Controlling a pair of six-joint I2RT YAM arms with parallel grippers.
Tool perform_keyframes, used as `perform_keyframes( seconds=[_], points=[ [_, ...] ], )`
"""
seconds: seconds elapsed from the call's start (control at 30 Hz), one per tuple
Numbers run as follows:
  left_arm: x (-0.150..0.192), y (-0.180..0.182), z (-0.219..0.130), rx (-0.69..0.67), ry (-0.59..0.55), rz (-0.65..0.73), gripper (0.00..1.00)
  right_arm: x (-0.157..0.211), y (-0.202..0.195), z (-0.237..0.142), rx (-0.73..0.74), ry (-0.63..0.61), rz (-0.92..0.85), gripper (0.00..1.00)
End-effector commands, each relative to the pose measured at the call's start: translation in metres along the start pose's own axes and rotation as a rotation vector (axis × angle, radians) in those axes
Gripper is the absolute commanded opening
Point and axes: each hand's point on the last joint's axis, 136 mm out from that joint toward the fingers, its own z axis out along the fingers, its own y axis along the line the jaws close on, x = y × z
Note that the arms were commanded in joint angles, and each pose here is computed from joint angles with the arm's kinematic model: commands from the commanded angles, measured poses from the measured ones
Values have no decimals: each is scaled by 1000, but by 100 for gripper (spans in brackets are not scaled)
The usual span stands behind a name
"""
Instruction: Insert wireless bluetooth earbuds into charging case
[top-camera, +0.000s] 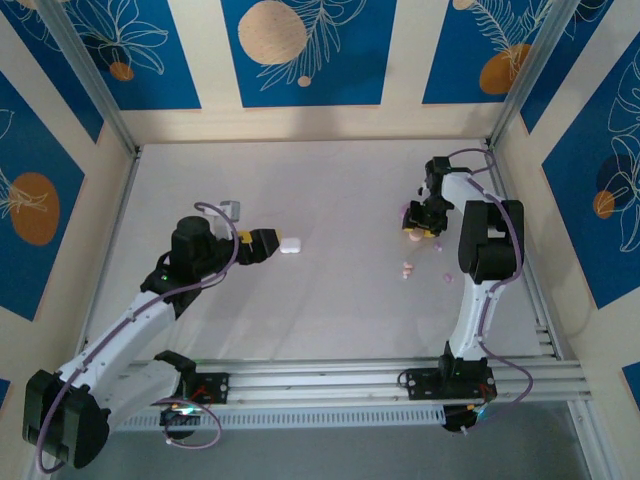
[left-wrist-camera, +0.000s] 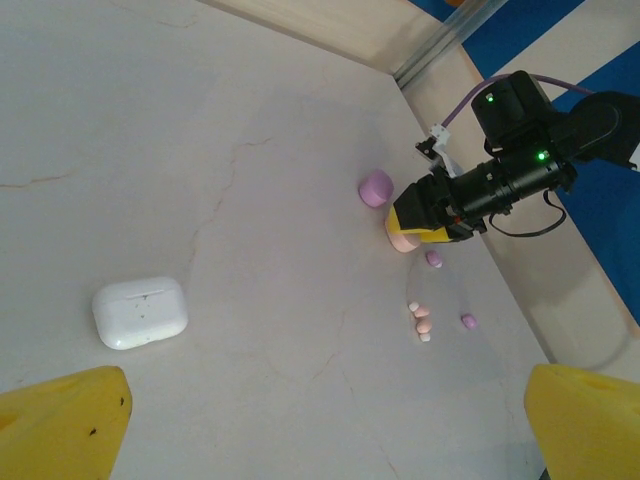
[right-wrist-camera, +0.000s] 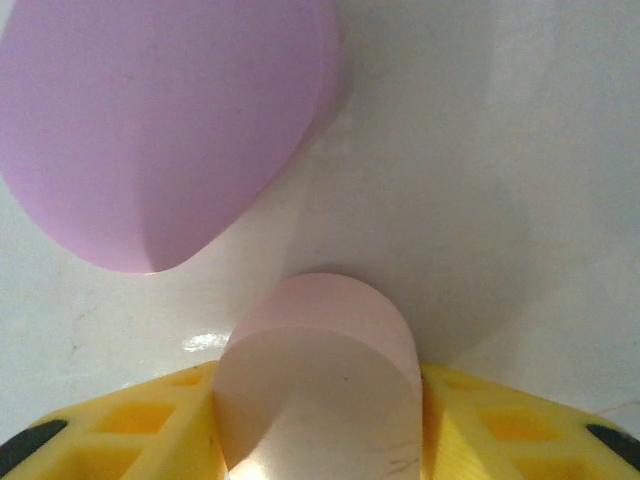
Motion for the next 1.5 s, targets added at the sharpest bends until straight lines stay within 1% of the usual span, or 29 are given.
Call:
perform_keyframes(
  seconds=[0.0, 0.07, 0.17, 0.3, 0.47, 0.57, 0.77, 0.93, 1.03, 1.27, 1.33, 1.47],
  points=[
    [-5, -2, -5, 10, -26, 8, 100, 2, 6, -9, 49, -3, -33, 46],
    [-4, -1, -5, 8, -25, 5, 100, 9, 11, -10, 67, 2, -37, 43],
    [-4, 1, -5, 0, -32, -3, 100, 25, 34, -11, 61, 6, -74, 43],
    [-5, 2, -6, -9, -40, -8, 100, 57, 70, -4, 70, 60, -121, 43],
    [-5, 3, -9, -19, -45, -8, 100, 103, 96, 10, 99, 137, -110, 44],
    [-4, 6, -11, -31, -52, -4, 100, 124, 106, 18, 98, 164, -93, 45],
    [-8, 4, -7, -16, -56, -8, 100, 149, 128, 19, 66, 186, -94, 54],
    [-6, 4, -1, -5, -42, -20, 100, 149, 133, 7, 108, 141, -126, 60],
    [-7, 3, 0, -1, -45, -21, 100, 145, 138, -2, 99, 103, -138, 63],
    [-6, 4, 2, -4, -38, -24, 100, 137, 127, -14, 142, 22, -100, 70],
    [-5, 5, 3, -4, -34, -26, 100, 137, 127, -14, 125, 25, -71, 72],
    [-5, 5, 5, -2, -32, -30, 100, 142, 137, -9, 40, 53, -16, 72]
  ],
)
